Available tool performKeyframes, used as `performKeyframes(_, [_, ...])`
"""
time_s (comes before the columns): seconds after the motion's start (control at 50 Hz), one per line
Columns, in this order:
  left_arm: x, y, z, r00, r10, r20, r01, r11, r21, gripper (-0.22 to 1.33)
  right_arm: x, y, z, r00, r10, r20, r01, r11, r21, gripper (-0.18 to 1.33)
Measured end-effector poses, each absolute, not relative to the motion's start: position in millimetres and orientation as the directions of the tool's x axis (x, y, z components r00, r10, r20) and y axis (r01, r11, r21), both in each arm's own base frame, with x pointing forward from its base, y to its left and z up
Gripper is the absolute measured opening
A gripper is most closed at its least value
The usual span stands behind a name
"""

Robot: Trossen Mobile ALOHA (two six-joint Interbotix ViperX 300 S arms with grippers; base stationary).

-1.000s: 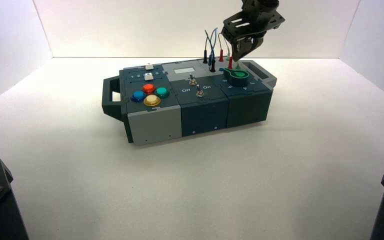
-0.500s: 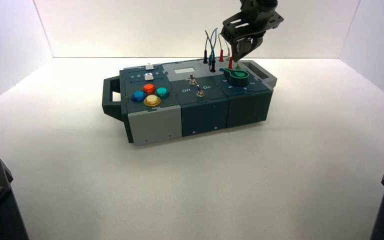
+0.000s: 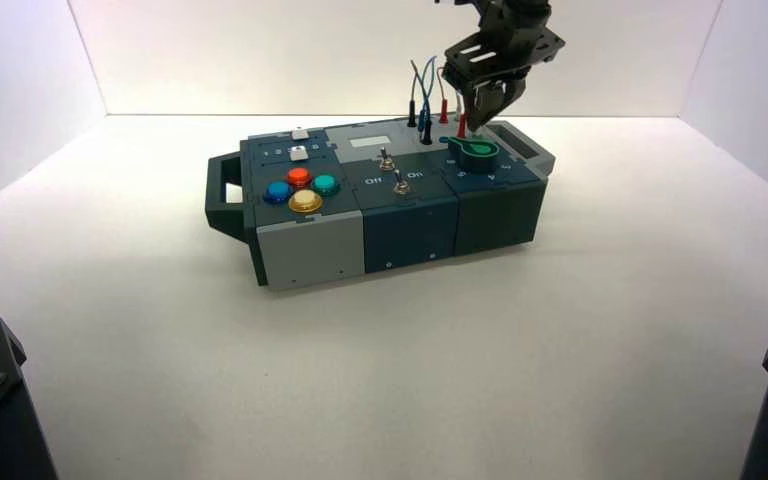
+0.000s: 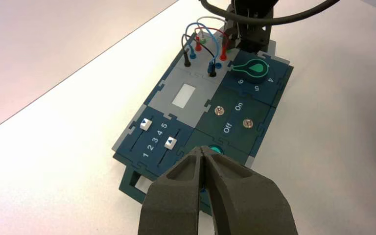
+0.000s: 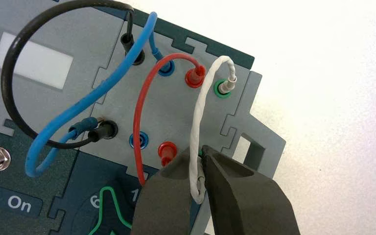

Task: Insert the white wire.

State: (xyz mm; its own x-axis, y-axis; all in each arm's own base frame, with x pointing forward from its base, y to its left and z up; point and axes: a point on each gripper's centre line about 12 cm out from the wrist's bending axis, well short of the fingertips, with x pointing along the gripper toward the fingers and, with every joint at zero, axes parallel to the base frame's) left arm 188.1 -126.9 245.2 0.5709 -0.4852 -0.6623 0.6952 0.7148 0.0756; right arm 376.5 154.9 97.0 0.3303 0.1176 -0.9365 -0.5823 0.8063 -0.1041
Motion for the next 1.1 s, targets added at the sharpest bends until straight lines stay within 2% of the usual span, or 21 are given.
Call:
performKeyframes(0.72, [188.7,-126.0,245.2,0.573,-0.483,-0.662,0.693,0.717,0.077,-0.16,375.9,154.0,100.5,0.263,0.079,-0.962,-0.593,0.799,-0.096,0.01])
performKeyframes(0.76, [188.9,-126.2,245.8,0.574,-0.483,-0.661,0.692,0.718,0.076,-0.16,376.5,153.6,100.3,0.263,0.079,-0.962,-0.592,0.800,-0.096,0.08])
performKeyframes(0.8, [188.7,-126.0,245.2,0.573,-0.483,-0.662,0.692,0.718,0.076,-0.16,375.0,152.8,98.9,0.251,0.072,-0.965,-0.597,0.797,-0.096,0.33])
performKeyframes(0.88, [188.9,-126.2,245.8,0.574,-0.483,-0.661,0.692,0.718,0.076,-0.16,374.7,151.3,99.0,0.243,0.068,-0.968,-0.588,0.804,-0.092,0.55])
performKeyframes(1.1, [188.1,-126.0,245.0,0.568,-0.482,-0.668,0.694,0.716,0.073,-0.16,375.0,150.0,101.6,0.227,0.060,-0.972,-0.581,0.809,-0.086,0.65])
